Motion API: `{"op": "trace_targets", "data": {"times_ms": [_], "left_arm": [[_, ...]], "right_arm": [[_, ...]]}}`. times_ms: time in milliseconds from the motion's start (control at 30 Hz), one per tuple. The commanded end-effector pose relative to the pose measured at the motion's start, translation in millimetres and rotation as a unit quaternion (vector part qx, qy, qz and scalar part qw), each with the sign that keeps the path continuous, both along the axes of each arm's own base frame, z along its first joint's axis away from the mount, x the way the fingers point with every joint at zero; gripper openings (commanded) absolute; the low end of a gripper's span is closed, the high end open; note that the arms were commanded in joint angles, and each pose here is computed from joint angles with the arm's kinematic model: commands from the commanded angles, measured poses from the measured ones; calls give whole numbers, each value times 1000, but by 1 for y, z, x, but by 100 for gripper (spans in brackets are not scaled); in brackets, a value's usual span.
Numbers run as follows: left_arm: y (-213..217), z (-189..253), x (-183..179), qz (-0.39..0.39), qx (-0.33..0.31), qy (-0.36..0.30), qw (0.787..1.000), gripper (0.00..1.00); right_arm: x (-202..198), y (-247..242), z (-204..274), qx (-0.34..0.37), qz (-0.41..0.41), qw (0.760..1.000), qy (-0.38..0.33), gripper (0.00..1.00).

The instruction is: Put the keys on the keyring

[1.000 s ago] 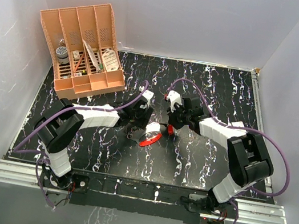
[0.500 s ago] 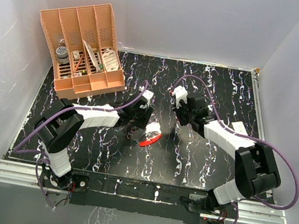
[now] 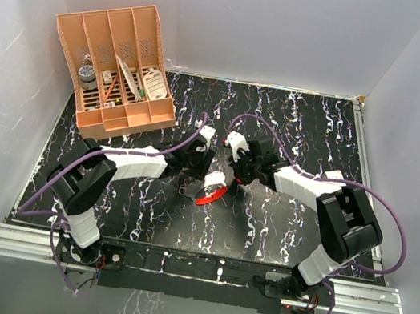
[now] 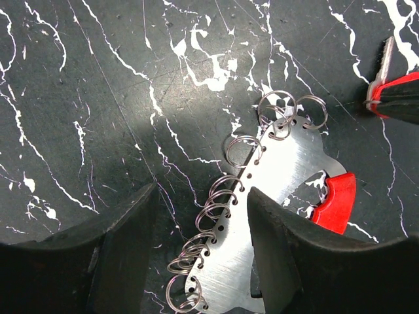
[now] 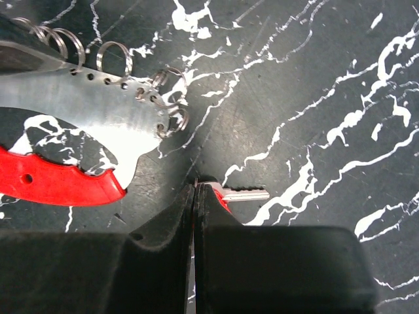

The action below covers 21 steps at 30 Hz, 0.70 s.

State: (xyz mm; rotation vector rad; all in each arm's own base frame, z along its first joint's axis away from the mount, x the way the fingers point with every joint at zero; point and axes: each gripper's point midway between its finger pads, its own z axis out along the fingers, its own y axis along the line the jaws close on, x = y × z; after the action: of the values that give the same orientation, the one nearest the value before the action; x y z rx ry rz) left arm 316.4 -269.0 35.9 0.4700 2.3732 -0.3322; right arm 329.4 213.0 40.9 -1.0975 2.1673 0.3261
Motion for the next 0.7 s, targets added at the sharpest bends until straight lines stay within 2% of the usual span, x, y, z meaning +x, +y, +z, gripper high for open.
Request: {"op": "trace_targets", "data": {"times_ms": [0, 367, 667], "left_arm": [[2, 22, 3, 6, -17, -23, 1000, 54], [4, 23, -2, 4, -21, -18, 1000, 54], [-24, 34, 1, -48, -61, -24, 997, 56]], "right_arm": [[12, 25, 19, 48, 44, 997, -32, 0], [8, 31, 19, 66, 54, 996, -26, 0], [11, 29, 21, 65, 40, 997, -27, 0]]}}
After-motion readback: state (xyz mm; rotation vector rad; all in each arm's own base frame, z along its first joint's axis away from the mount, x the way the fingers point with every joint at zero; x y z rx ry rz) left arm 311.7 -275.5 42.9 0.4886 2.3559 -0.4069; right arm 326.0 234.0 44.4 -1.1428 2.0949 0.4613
